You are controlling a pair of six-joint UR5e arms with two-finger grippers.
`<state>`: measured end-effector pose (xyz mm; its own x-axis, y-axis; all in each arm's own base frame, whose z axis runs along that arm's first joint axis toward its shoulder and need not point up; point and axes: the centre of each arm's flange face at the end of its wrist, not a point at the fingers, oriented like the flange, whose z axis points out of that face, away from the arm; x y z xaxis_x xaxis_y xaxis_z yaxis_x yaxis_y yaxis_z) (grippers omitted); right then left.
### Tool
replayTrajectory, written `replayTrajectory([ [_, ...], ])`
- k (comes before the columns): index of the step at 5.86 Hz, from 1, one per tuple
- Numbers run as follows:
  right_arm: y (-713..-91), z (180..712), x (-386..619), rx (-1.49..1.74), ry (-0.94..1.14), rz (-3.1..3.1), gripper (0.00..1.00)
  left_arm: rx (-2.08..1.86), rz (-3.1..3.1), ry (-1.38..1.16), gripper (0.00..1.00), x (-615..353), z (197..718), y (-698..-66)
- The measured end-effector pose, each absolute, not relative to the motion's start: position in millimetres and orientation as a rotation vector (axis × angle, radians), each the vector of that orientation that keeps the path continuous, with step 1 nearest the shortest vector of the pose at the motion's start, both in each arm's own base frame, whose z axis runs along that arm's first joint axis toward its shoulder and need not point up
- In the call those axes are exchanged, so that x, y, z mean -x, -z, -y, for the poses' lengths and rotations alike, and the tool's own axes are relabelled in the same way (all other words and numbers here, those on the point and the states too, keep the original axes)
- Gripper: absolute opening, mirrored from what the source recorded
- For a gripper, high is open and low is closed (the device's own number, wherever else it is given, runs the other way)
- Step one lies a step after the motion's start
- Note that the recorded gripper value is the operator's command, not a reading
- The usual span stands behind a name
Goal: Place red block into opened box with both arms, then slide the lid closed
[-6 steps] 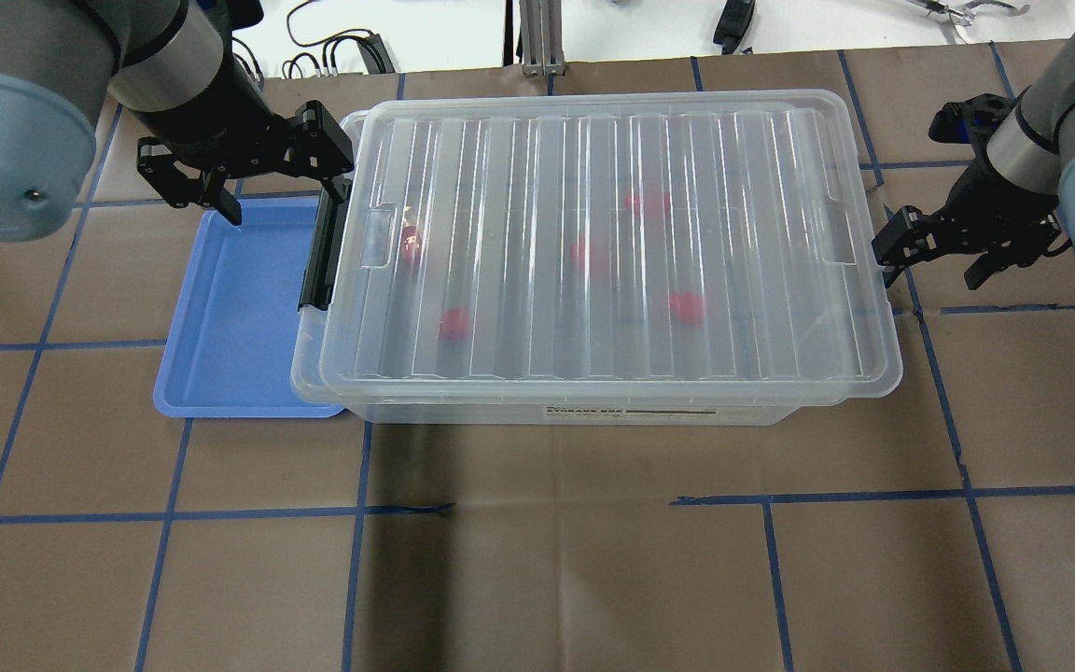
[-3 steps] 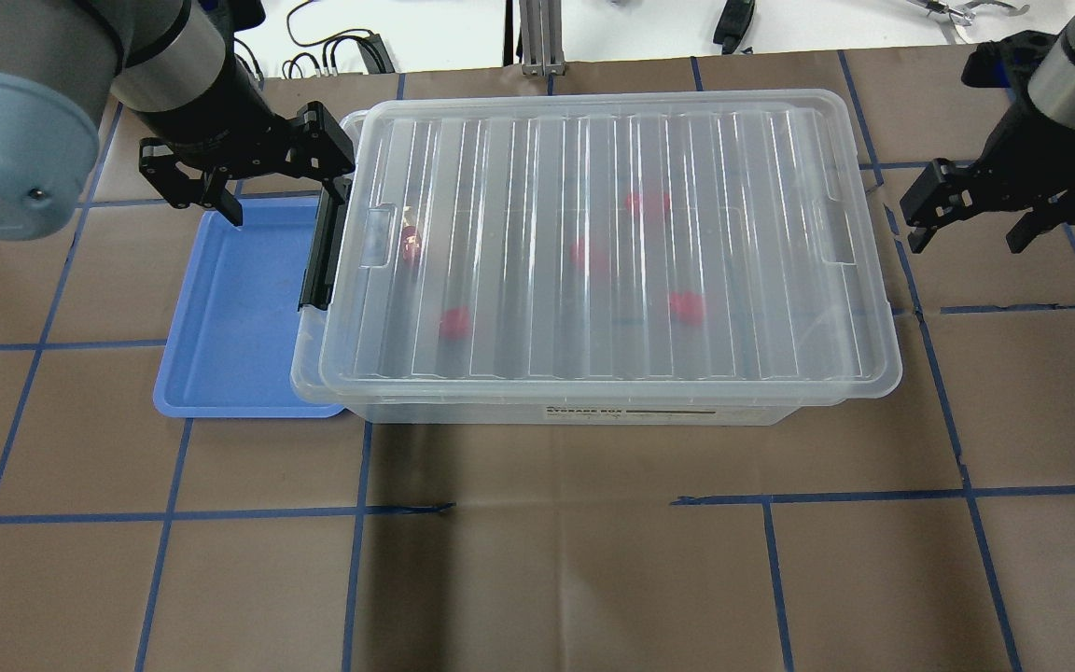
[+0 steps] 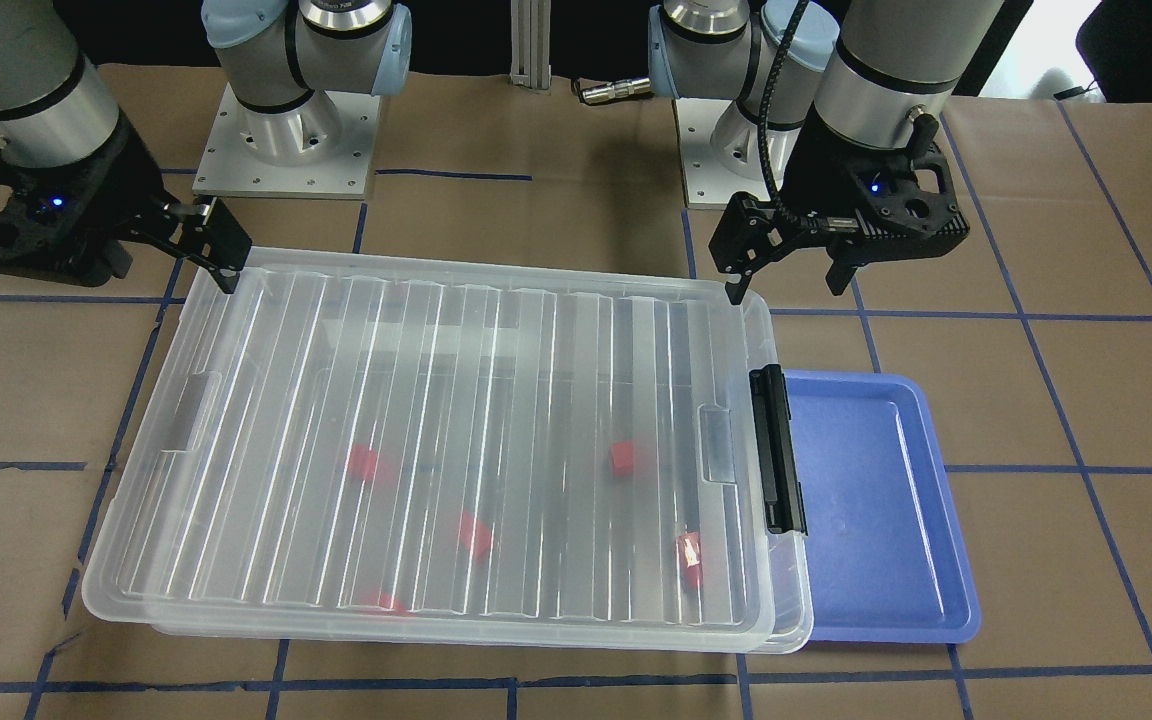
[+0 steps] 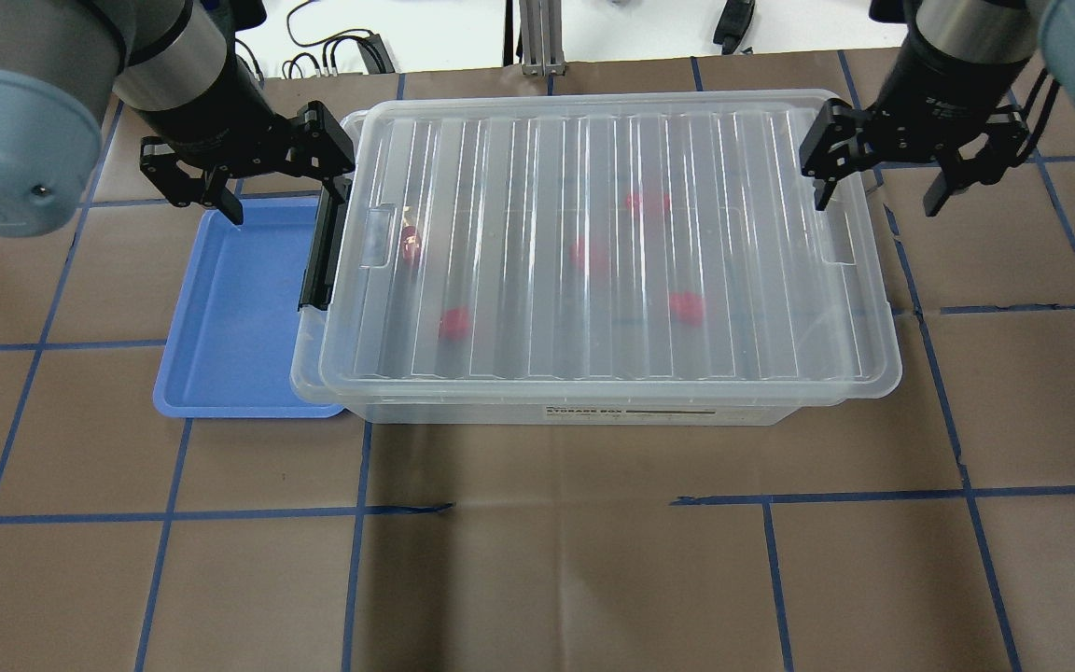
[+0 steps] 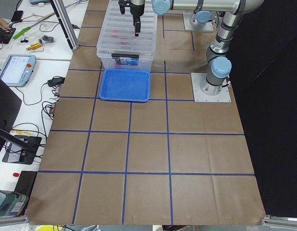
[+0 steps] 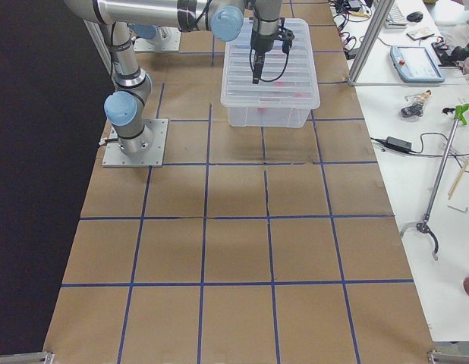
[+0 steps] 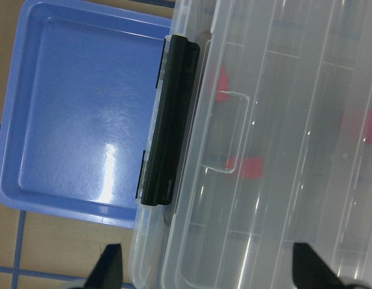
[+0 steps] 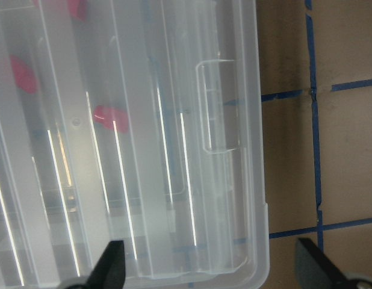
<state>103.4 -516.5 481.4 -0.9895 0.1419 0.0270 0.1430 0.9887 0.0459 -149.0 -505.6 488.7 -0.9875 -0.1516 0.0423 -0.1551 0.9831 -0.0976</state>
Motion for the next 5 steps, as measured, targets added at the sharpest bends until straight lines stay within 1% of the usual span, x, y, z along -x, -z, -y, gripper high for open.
replayTrajectory([
  [5,-490.8,515.5,-117.2,0.222,0.054,3.110,1.00,-0.214,3.095,-0.175,0.98,149.1,507.4,-486.9],
])
